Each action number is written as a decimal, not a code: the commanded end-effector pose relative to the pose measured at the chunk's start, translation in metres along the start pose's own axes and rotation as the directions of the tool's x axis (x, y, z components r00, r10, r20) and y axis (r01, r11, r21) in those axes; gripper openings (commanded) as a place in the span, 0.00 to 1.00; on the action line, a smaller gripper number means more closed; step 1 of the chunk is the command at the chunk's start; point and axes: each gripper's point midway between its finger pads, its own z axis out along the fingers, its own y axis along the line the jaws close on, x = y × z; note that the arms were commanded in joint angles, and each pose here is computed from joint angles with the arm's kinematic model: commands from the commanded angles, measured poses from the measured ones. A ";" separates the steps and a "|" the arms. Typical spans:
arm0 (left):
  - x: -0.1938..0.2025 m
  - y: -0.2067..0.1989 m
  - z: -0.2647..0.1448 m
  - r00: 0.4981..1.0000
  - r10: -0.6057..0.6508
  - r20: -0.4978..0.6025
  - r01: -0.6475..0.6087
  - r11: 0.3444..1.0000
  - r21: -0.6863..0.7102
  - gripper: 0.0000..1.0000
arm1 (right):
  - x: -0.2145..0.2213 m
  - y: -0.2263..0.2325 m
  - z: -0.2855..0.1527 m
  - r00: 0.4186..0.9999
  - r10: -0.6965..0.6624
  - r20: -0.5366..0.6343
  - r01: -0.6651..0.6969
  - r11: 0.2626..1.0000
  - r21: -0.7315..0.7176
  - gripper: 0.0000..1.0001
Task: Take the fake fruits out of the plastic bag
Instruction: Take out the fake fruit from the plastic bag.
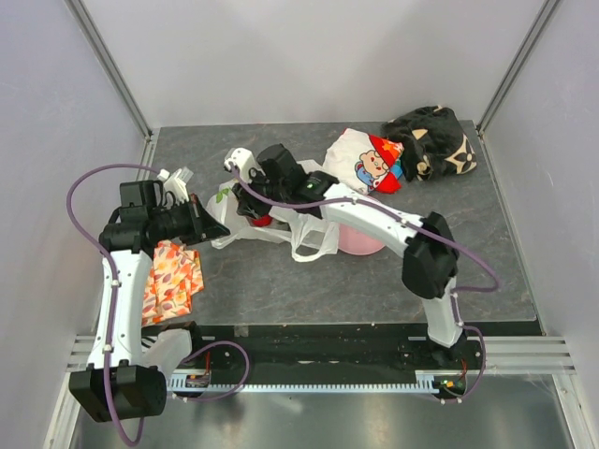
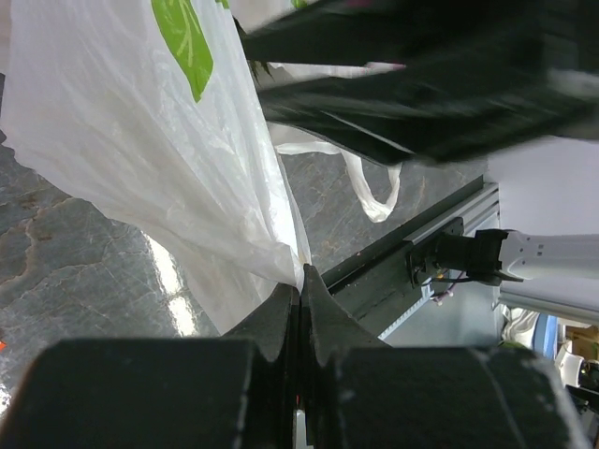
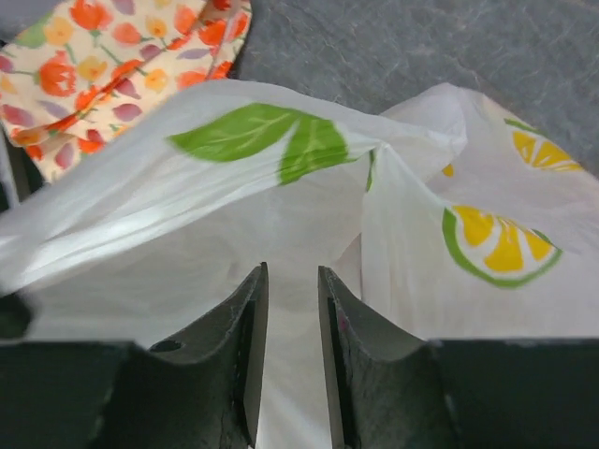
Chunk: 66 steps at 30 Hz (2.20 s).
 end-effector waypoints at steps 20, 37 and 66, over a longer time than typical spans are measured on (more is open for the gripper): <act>0.012 0.004 0.001 1.000 0.002 -0.031 -0.002 1.000 0.002 0.01 | 0.072 -0.089 0.079 0.944 0.331 -0.006 -0.290 0.837 0.464 0.95; 0.030 0.010 0.004 0.997 -0.034 -0.075 0.034 0.999 0.000 0.02 | 0.110 -0.126 0.105 0.884 0.460 0.082 -0.409 0.678 0.610 0.89; -0.067 0.006 0.020 0.997 0.053 0.049 -0.054 0.998 0.013 0.02 | 0.044 -0.026 -0.040 0.991 0.085 -0.100 -0.085 0.996 0.009 0.19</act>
